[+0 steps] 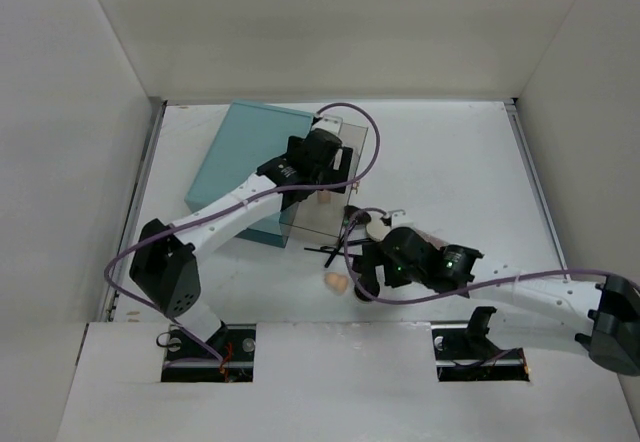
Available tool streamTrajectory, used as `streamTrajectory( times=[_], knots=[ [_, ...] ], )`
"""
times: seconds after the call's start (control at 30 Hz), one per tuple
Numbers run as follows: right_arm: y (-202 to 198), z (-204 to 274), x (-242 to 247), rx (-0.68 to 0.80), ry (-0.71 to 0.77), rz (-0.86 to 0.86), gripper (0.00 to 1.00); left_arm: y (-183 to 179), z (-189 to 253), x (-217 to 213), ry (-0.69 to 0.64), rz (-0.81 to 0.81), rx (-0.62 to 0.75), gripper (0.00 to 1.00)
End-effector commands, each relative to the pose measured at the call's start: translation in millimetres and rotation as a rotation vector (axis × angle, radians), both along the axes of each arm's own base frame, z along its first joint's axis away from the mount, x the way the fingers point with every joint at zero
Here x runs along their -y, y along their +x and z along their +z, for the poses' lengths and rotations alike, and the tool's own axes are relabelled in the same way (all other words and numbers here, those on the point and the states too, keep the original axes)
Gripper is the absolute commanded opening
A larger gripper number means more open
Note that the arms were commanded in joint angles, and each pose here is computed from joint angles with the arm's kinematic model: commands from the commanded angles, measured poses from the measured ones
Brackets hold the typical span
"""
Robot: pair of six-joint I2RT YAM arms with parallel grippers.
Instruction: Organize the makeup
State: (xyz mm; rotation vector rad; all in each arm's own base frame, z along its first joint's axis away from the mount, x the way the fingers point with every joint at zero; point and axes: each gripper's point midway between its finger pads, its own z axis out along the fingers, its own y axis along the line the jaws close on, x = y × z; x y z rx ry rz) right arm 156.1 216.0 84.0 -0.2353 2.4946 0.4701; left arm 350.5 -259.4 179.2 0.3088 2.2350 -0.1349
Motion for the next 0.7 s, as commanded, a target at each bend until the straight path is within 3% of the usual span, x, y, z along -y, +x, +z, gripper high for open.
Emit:
streamTrajectory(
  times=[0.0,0.13,0.33,0.47,0.53,0.67],
  knots=[
    [-14.2,-6.4,-19.5,0.011,-0.018,0.133,1.00,-7.3,46.8,-3.6,-0.084,-0.009,0.095,0.90],
    [-25.3,-17.7,-33.3,0.014,-0.073,0.227,1.00,-21.4,78.0,-8.9,-0.131,-0.026,0.153,1.00],
    [-24.0,-33.0,-44.6,0.004,-0.148,0.259,1.00,-44.6,111.0,-28.8,-0.190,-0.022,0.232,1.00],
    [-14.3,-41.4,-43.5,0.019,-0.201,0.218,1.00,-55.7,107.0,-46.7,-0.172,0.020,0.250,1.00],
    [-10.5,-41.8,-44.2,0.029,-0.208,0.200,0.95,-60.7,102.5,-55.7,-0.155,0.042,0.255,1.00],
    [-8.5,-40.5,-51.9,0.041,-0.172,0.198,0.74,-68.6,96.4,-76.3,-0.129,0.100,0.264,1.00]
  ],
)
